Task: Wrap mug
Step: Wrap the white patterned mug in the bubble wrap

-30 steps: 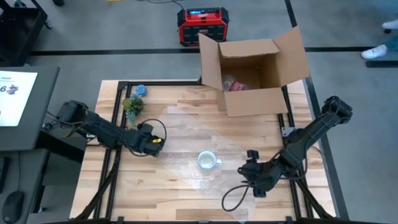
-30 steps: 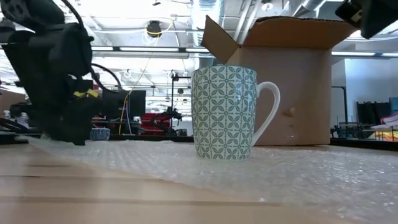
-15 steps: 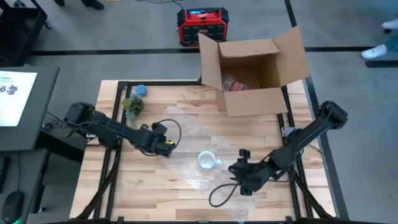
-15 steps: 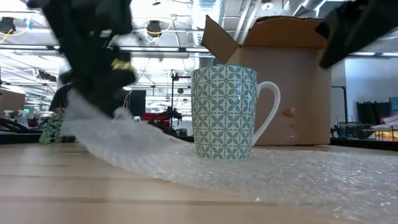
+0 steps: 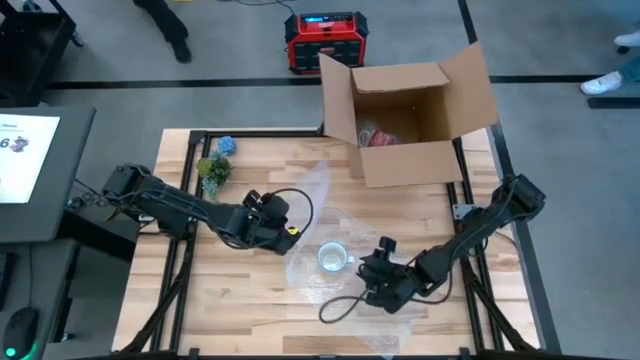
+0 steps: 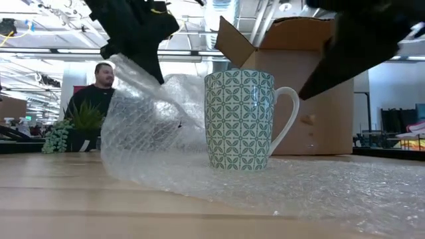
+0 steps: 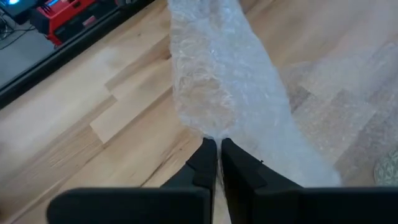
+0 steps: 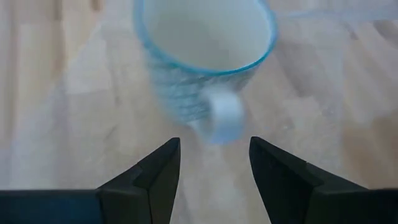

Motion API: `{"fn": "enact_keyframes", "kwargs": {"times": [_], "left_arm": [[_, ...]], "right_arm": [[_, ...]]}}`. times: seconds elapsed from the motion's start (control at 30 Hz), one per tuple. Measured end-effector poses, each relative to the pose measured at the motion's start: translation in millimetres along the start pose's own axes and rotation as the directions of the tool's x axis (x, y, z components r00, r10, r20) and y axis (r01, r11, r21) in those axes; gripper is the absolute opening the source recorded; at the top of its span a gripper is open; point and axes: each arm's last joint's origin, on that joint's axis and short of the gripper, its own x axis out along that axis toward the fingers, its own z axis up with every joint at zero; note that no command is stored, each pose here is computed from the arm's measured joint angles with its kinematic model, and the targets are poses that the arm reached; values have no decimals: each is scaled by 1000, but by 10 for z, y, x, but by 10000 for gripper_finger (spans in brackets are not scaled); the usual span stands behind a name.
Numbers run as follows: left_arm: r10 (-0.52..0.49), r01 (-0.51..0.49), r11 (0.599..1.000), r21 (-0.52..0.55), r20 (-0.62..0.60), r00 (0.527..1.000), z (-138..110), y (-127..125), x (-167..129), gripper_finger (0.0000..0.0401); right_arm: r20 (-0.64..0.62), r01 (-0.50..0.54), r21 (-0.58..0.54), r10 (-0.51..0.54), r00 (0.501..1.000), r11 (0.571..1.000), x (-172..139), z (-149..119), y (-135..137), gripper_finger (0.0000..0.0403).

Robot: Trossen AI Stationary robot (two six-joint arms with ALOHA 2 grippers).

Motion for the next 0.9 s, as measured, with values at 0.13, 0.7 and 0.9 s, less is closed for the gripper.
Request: {"fn": "enact_keyframes", "kwargs": {"times": [0.13,0.7,0.9], "left_arm": [[-4,4,1000,-4,3,1000,-1,-5,2,0],[-21,21,1000,-2,10,1000,-22,-34,-28,0],[-25,25,1000,14,9,1000,-34,-42,-41,0]], "right_arm": [[-29,-22,-1,22,999,1000,89,70,-80,171],[-51,-103,-28,101,994,994,160,176,-158,27],[-38,-162,20,163,986,987,-4,165,-81,1]]}}
